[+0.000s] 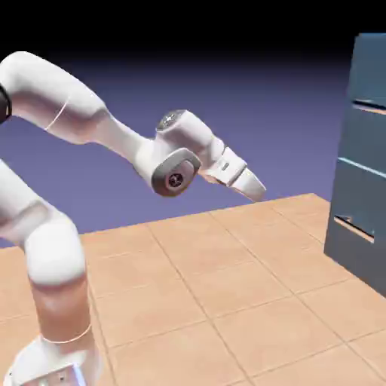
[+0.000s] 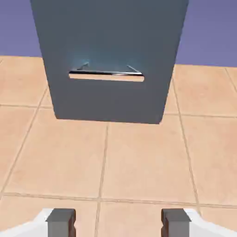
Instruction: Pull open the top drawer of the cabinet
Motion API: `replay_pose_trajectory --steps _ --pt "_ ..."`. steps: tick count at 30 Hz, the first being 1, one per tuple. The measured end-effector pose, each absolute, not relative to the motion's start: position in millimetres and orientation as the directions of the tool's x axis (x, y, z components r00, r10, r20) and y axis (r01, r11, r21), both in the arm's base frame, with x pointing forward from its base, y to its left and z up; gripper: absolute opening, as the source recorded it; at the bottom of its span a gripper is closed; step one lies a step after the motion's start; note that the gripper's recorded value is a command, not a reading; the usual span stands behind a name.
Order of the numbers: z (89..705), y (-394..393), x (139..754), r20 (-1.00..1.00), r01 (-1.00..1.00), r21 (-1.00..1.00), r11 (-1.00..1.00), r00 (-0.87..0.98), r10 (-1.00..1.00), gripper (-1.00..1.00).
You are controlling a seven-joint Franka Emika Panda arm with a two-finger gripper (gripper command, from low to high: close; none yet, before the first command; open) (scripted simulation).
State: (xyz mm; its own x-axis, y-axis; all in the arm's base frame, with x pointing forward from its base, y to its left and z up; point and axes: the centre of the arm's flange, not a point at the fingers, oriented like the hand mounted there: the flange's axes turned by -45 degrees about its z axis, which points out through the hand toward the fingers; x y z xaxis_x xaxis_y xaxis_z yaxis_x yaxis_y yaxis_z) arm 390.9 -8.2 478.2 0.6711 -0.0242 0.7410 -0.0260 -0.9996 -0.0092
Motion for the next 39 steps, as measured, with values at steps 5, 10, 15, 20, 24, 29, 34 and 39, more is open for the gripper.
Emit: replay_pose_trajectory --steps 5,10,15,20,24,29,34,39 --pt "561.1 -55.1 383.2 0.812 -0.256 -0.204 -0.945 0.495 -0.309 0.00" --pt "640.8 -85.8 357.6 0.815 -0.375 -0.412 -0.830 0.255 -0.520 0.00" --pt "713.4 -94.7 323.0 0.758 -0.380 -0.601 -0.703 0.010 -0.653 0.00" --pt "775.6 -80.4 289.9 0.661 -0.297 -0.744 -0.598 -0.194 -0.725 0.00" --pt "815.9 -53.5 271.1 0.573 -0.193 -0.819 -0.540 -0.312 -0.758 0.00" --pt "852.0 -5.5 264.6 0.474 -0.050 -0.866 -0.497 -0.395 -0.787 0.00" --pt "870.1 50.5 282.4 0.402 0.080 -0.877 -0.473 -0.414 -0.817 0.00" --pt "868.0 104.1 326.6 0.361 0.176 -0.875 -0.450 -0.382 -0.851 0.00"
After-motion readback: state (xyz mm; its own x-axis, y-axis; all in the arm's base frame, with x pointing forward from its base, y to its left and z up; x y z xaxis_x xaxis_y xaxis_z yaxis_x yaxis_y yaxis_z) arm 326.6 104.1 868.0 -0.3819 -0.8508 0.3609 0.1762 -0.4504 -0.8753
